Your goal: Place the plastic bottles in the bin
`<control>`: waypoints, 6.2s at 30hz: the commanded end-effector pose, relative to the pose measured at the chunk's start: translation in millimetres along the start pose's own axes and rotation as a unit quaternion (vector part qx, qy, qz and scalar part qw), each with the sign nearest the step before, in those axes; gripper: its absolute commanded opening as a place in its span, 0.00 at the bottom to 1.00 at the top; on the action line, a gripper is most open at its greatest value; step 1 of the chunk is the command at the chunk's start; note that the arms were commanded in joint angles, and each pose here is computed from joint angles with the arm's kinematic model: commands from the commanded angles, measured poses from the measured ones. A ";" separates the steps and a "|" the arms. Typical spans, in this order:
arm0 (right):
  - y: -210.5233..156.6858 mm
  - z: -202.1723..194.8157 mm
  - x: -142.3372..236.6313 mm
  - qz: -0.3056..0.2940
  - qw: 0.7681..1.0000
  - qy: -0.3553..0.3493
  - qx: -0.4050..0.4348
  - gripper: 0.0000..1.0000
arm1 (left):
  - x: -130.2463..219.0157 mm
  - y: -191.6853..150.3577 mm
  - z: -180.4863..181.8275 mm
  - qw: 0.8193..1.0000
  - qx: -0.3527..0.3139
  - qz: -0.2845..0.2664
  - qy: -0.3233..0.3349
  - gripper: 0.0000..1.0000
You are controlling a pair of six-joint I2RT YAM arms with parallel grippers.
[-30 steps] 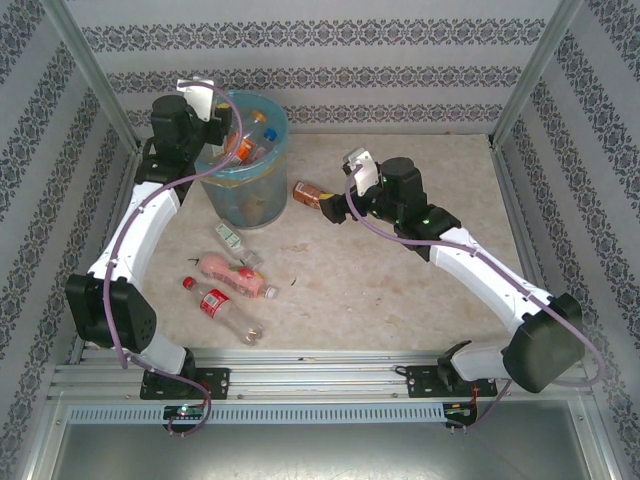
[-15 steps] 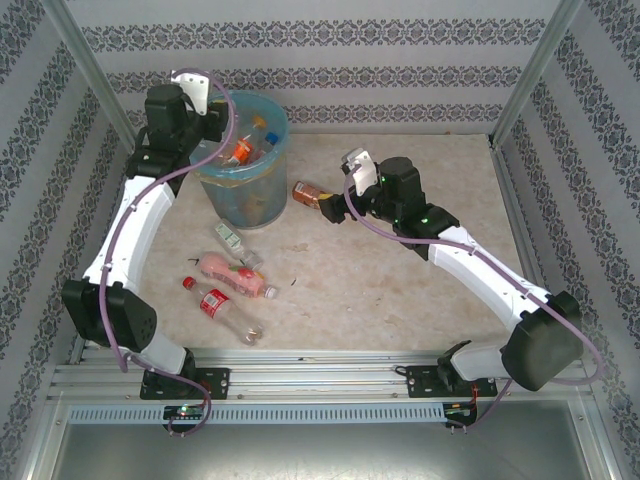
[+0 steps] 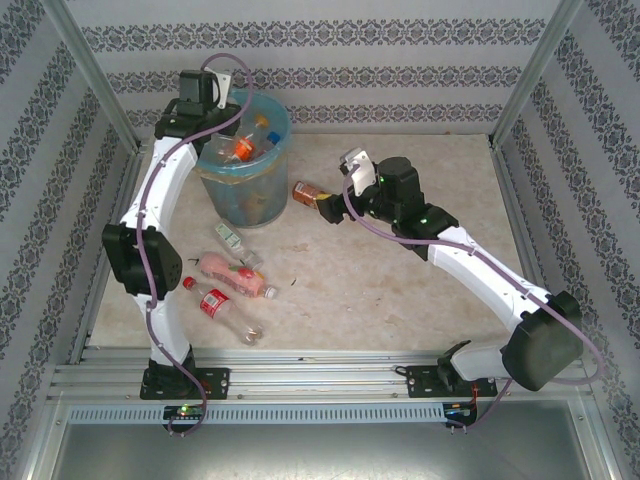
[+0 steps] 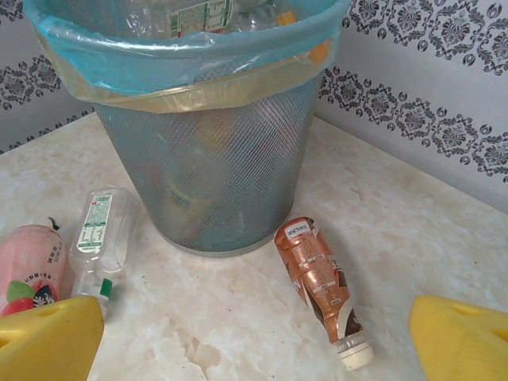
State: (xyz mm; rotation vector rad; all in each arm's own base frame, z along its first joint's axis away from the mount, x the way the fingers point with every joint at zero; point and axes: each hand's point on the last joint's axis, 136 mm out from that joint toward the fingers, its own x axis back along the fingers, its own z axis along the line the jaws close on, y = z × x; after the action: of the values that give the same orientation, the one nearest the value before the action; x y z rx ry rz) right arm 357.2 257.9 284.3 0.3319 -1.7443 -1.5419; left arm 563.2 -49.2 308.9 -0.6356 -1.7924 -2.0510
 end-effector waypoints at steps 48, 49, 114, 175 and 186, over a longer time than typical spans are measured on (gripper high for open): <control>8.9 12.7 17.5 -0.013 1.000 0.008 0.001 0.98 | 57.2 -12.1 -40.8 0.947 0.204 0.054 -0.241 0.69; 9.4 12.9 17.3 -0.014 1.000 0.009 0.001 0.98 | 60.1 -13.2 -44.0 0.946 0.199 0.058 -0.249 0.69; -97.0 -65.7 -117.1 0.217 0.974 0.039 -0.059 0.83 | 188.0 30.1 -102.3 0.953 0.052 -0.164 -0.248 0.76; -137.1 -62.5 -66.8 0.267 0.955 -0.037 -0.122 0.26 | 249.7 3.4 -122.0 0.921 0.063 -0.245 -0.297 0.87; -24.1 10.4 9.6 0.062 0.994 0.049 -0.081 0.24 | 238.6 13.8 -157.0 0.870 0.139 -0.210 -0.423 0.94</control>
State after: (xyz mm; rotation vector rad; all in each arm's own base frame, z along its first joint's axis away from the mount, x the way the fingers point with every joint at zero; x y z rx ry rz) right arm 346.5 233.8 228.2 0.0243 -1.5532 -1.4902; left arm 358.2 -184.7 415.5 -1.1457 -2.7373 -1.9182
